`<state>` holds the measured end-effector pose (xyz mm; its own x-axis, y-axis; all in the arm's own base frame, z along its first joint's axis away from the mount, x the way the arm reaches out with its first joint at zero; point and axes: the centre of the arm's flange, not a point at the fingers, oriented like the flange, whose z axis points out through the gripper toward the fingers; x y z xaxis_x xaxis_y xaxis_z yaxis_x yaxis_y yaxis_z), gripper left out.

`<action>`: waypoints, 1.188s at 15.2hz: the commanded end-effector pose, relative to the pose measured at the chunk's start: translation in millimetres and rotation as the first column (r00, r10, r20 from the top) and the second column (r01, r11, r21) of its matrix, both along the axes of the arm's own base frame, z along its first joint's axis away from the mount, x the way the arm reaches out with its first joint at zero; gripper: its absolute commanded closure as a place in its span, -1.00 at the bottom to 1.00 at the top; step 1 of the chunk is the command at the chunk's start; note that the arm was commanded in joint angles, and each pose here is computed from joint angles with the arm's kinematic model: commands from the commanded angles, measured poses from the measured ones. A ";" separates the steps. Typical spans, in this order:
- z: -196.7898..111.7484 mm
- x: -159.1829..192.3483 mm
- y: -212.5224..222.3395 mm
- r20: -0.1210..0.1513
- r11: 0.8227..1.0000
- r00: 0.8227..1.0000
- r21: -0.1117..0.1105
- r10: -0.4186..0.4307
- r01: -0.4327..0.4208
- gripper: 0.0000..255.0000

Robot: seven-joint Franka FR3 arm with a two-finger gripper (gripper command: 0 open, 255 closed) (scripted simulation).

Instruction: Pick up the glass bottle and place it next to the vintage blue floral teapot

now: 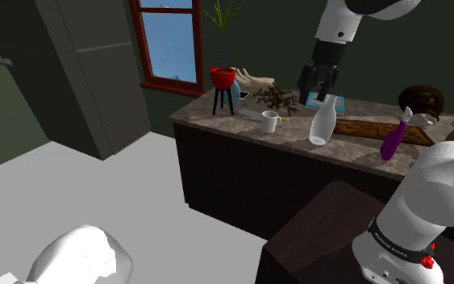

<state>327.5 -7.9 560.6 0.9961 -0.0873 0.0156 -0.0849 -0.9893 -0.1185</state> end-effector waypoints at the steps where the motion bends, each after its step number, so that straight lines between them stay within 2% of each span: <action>1: 0.0 0.0 0.0 0.000 1.000 1.000 0.000 0.000 0.000 -1.00; 18: -60.6 35.9 -200.6 0.049 0.997 0.999 -0.068 -0.023 0.026 -1.00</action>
<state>364.0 -196.6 505.0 0.9918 -0.1088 0.0670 -0.1049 -0.9927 -0.0599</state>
